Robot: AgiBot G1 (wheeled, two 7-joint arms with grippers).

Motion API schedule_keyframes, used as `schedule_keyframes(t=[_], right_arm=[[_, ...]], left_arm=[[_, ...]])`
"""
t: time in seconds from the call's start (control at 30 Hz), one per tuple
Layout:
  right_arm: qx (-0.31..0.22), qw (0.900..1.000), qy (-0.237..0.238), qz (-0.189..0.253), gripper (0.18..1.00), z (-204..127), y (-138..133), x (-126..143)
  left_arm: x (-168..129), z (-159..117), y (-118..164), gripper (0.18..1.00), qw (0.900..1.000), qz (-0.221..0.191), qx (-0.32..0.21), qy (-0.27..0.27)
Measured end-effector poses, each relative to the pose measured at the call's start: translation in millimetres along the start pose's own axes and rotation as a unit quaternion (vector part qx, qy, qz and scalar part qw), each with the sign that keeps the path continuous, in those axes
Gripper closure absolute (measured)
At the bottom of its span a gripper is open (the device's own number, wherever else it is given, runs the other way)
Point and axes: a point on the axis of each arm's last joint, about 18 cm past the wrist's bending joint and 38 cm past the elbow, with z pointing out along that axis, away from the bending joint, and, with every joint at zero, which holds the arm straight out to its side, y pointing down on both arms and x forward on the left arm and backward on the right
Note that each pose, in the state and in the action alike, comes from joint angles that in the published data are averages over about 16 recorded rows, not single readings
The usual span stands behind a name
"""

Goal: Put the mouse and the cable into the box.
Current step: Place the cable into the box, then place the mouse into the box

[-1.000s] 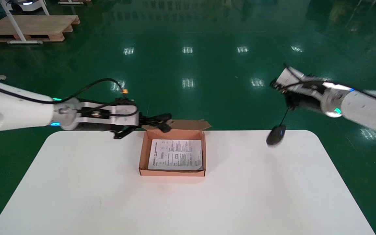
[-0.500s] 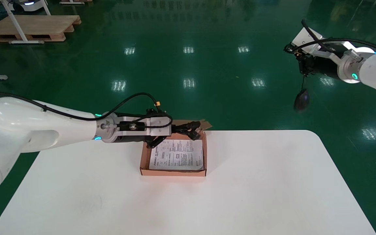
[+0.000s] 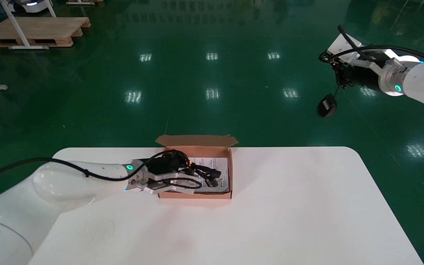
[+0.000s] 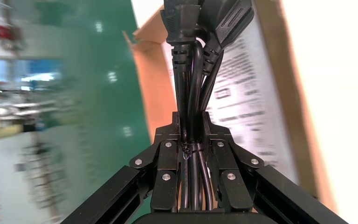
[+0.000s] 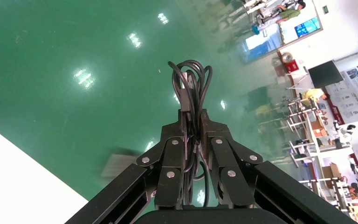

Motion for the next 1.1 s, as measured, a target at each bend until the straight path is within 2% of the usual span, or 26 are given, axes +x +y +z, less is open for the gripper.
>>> schedule_keyframes(t=[0.17,0.47,0.87,1.0,1.1], right_arm=[[0.000,1.000,0.000,0.000,0.952,0,0,0],[0.000,1.000,0.000,0.000,0.952,0,0,0],[0.002,1.000,-0.004,-0.003,0.952,0,0,-2],[0.006,1.000,-0.011,-0.010,0.952,0,-2,-6],[0.012,1.000,-0.021,-0.018,0.952,0,-5,-13]], left_arm=[[10,9,-6,0.921,0.9998,0.012,-0.013,-0.013],[18,13,-7,0.919,0.9997,0.000,-0.022,-0.012],[17,11,-3,0.850,0.9996,-0.003,-0.023,-0.015],[9,5,9,0.790,0.9986,-0.026,-0.036,-0.027],[-2,-6,31,0.744,0.9952,-0.062,-0.059,-0.045]])
